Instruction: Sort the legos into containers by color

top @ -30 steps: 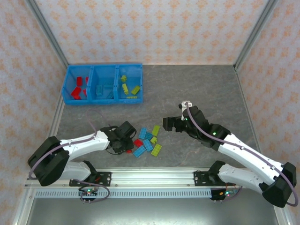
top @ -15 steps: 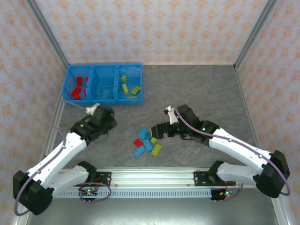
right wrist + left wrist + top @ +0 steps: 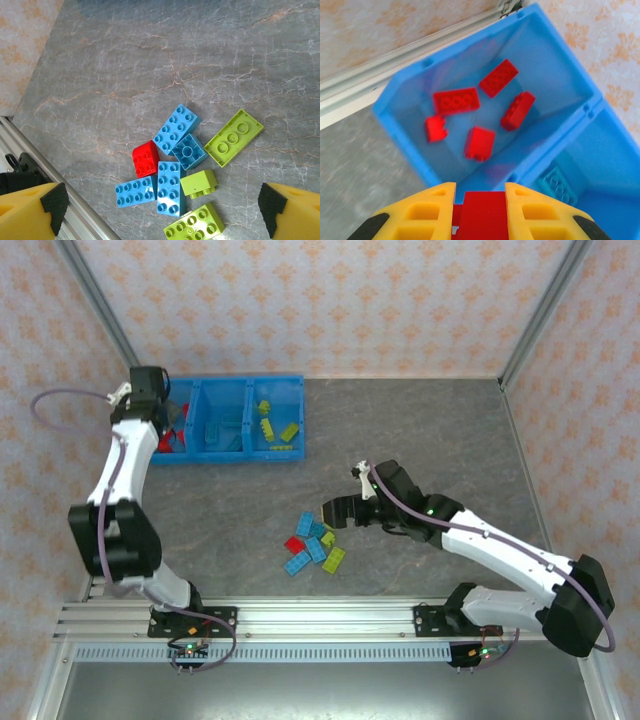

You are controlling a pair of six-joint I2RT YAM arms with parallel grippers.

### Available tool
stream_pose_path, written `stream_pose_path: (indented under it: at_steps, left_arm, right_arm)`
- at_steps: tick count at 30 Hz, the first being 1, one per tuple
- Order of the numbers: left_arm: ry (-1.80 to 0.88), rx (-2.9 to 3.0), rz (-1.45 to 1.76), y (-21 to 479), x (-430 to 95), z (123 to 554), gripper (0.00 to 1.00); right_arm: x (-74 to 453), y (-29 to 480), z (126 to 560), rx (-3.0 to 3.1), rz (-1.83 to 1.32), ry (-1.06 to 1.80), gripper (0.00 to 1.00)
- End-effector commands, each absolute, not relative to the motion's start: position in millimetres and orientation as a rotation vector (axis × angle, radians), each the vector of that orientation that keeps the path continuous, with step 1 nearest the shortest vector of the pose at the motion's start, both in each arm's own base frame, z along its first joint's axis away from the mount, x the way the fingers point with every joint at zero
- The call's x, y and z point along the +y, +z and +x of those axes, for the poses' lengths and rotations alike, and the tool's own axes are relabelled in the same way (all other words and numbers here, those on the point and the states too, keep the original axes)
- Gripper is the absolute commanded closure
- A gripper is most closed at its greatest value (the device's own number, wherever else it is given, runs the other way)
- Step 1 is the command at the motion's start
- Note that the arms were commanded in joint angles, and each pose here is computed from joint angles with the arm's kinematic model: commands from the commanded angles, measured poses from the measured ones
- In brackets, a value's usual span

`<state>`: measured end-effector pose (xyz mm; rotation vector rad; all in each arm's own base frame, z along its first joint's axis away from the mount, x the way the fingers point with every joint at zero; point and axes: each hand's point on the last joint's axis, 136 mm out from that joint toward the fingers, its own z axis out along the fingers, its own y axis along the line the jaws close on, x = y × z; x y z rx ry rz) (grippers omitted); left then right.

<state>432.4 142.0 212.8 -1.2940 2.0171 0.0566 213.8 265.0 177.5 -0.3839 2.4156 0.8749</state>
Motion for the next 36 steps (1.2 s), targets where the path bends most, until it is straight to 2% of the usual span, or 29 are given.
stream_pose_path:
  at_steps: [1, 5, 10, 16, 20, 25, 29, 32, 34, 36]
  left_arm:
    - [0.061, 2.095, -1.335, 194, 164, 455, 0.89]
    - [0.020, 2.190, -1.378, 153, 179, 477, 0.81]
    - [0.030, 2.248, -1.323, 150, 184, 488, 0.63]
    - [-0.052, 2.202, -1.318, 170, 172, 480, 0.57]
    - [-0.139, 2.153, -1.303, 197, 154, 461, 0.56]
    - [-0.242, 2.079, -1.135, 246, 92, 416, 0.57]
    - [-0.147, 2.147, -0.674, 277, 10, 380, 0.56]
    - [-0.211, 2.186, -0.347, 280, -47, 353, 0.55]
    - [-0.316, 2.216, -0.149, 276, -80, 330, 0.50]
    - [-0.448, 2.262, 0.061, 266, -108, 303, 0.39]
  right_arm:
    - [256, 187, 214, 2.374, -0.329, 0.864, 0.01]
    - [245, 189, 212, 2.362, -0.301, 0.836, 0.01]
    - [238, 192, 211, 2.347, -0.269, 0.834, 0.01]
    - [241, 190, 219, 2.332, -0.217, 0.835, 0.01]
    - [240, 183, 231, 2.351, -0.157, 0.773, 0.01]
    - [228, 158, 250, 2.460, -0.009, 0.569, 0.01]
    - [246, 132, 259, 2.554, 0.027, 0.551, 0.00]
    - [251, 115, 269, 2.603, 0.102, 0.502, 0.01]
    - [259, 103, 275, 2.646, 0.149, 0.479, 0.03]
    - [266, 89, 278, 2.696, 0.200, 0.462, 0.06]
